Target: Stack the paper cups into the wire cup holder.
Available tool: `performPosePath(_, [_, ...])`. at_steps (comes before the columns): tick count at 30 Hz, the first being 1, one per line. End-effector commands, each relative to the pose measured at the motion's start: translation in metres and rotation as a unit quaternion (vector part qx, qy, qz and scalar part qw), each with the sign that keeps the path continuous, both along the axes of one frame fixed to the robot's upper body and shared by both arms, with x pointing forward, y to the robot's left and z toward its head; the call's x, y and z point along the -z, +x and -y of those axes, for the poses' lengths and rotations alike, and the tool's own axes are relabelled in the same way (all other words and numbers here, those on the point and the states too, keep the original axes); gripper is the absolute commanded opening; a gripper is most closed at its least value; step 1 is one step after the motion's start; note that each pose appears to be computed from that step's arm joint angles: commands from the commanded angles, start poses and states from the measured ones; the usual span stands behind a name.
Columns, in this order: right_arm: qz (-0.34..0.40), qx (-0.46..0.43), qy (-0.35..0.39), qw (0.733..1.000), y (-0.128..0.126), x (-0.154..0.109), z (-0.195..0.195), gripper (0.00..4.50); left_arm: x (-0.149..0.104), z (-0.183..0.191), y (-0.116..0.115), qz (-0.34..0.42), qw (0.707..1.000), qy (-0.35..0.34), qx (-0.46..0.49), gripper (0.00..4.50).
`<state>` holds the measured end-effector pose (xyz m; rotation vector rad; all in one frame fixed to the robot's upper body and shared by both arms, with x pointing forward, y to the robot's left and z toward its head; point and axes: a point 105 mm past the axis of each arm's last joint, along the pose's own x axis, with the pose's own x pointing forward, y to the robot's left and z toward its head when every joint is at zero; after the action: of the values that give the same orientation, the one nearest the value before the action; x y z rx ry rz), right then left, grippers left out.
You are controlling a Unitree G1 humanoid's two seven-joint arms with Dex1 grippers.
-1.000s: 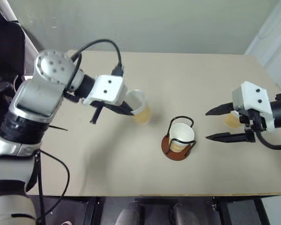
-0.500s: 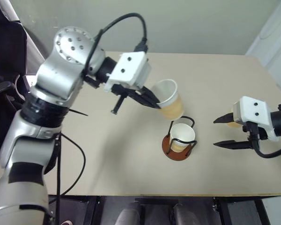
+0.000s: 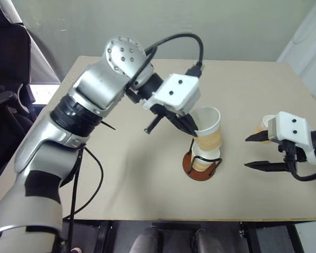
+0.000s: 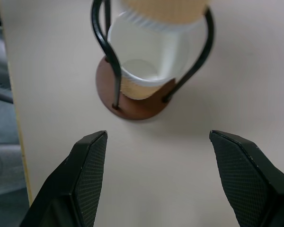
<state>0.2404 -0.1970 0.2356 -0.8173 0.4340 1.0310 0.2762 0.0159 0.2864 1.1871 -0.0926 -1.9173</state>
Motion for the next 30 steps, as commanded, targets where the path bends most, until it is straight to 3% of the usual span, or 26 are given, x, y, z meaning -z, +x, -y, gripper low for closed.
performPosePath(1, [0.042,0.020,0.017,0.999,-0.002,-0.028,0.007,3.53,-0.010,0.004,-0.008,0.017,0.999,0.006,0.038,0.01])
performPosePath(15, [0.084,0.070,0.043,0.993,-0.021,-0.068,0.021,3.53,-0.002,0.010,0.000,0.039,0.997,0.025,0.057,0.01])
performPosePath(30, [0.094,0.079,0.046,0.991,-0.025,-0.069,0.018,3.53,0.008,0.019,0.006,0.073,0.993,0.049,0.083,0.01])
